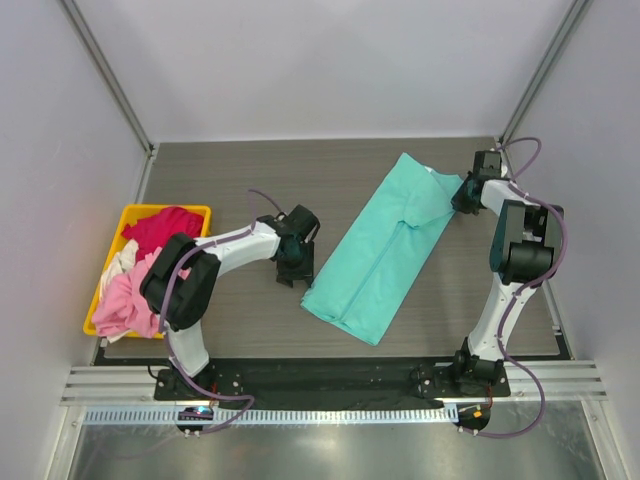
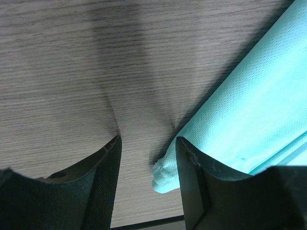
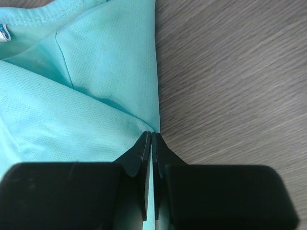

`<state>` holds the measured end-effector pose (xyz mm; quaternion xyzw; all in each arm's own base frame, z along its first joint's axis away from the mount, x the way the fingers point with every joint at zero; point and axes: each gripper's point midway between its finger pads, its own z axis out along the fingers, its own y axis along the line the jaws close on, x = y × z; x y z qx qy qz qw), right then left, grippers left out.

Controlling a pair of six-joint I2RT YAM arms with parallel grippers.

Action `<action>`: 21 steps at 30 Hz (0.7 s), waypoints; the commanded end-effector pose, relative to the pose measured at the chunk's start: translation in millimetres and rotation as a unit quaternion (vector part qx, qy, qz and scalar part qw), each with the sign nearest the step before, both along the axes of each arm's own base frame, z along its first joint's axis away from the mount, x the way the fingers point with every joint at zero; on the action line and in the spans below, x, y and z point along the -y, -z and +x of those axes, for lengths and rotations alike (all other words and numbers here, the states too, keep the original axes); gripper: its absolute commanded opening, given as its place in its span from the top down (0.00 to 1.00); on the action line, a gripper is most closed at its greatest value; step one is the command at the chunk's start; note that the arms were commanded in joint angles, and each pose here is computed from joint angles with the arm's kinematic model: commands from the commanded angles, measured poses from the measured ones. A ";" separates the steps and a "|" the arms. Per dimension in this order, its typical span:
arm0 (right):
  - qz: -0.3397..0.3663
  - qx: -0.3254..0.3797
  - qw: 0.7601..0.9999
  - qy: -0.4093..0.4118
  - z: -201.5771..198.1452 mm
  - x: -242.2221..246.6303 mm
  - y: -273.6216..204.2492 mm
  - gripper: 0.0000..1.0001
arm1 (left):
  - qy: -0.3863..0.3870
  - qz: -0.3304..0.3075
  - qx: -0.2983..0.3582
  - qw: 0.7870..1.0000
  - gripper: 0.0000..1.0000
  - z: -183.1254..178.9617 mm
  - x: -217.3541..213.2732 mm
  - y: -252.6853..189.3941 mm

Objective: Fold and stack the t-shirts
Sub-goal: Fold the tshirt

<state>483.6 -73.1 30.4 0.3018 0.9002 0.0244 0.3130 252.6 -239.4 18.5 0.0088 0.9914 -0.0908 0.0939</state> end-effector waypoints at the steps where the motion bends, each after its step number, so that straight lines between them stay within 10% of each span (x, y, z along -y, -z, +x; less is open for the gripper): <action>1: -0.013 0.034 0.999 0.013 18.0 8.7 -12.3 0.90 | -0.002 0.017 -0.016 1.000 0.49 -4.8 -6.0 14.4; 12: 0.038 0.055 0.998 0.003 7.2 -13.0 -45.4 0.55 | 0.002 0.018 0.041 0.999 0.46 25.7 -2.9 -32.4; 21: 0.058 0.003 0.998 0.001 -41.5 -28.6 -34.2 0.51 | 0.038 -0.032 0.015 0.999 0.45 15.6 16.6 -30.1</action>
